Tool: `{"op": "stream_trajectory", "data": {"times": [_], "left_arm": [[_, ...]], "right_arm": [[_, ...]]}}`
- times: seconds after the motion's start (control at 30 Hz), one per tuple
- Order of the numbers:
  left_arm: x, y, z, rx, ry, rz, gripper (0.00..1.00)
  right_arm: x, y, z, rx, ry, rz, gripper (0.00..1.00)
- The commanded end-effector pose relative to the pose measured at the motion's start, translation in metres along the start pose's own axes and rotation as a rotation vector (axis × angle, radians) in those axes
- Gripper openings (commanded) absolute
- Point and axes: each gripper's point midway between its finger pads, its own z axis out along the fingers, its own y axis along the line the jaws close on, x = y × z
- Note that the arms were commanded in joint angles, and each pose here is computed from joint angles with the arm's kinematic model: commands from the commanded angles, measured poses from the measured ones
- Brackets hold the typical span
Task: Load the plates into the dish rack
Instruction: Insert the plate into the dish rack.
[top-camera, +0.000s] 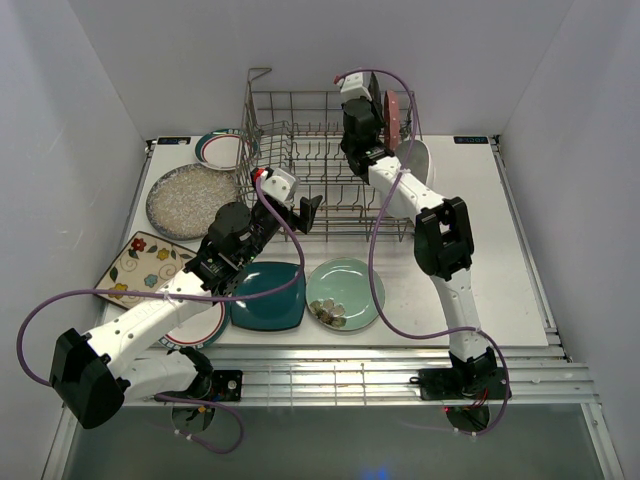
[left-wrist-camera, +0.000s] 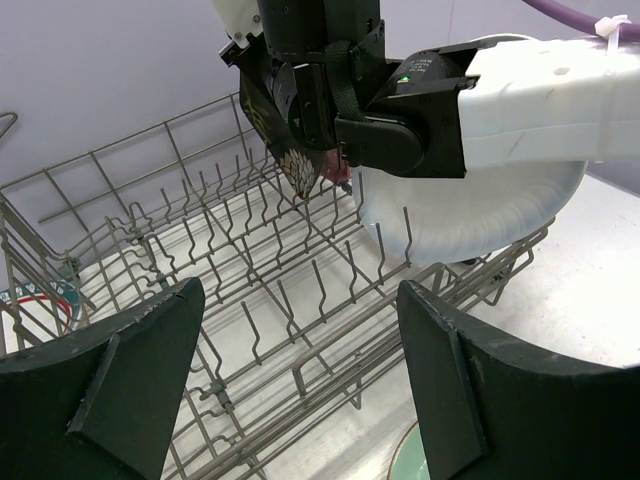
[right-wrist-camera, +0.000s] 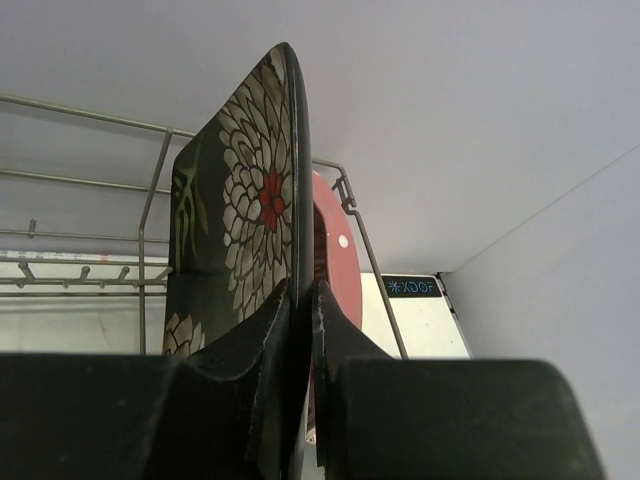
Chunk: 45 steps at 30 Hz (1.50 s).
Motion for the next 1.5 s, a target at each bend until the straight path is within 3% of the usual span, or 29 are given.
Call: {"op": "stream_trajectory", "data": {"times": [0.0,0.73,1.47], "left_arm": [[-0.010,0.000,-0.001,0.008,-0.021,-0.011,0.88],[-0.011,-0.002,0.000,0.018,-0.016,-0.015,0.88],[-0.007,-0.004,0.001,0.027,-0.005,-0.014,0.88]], "right_arm": [[-0.064,-0.034,-0.007,0.039,-0.107,0.120,0.09],[-0.064,-0.021,-0.017,-0.082,-0.045,0.070,0.12],[-0.005,0.023,0.000,-0.129,0.046,0.027,0.15]]}}
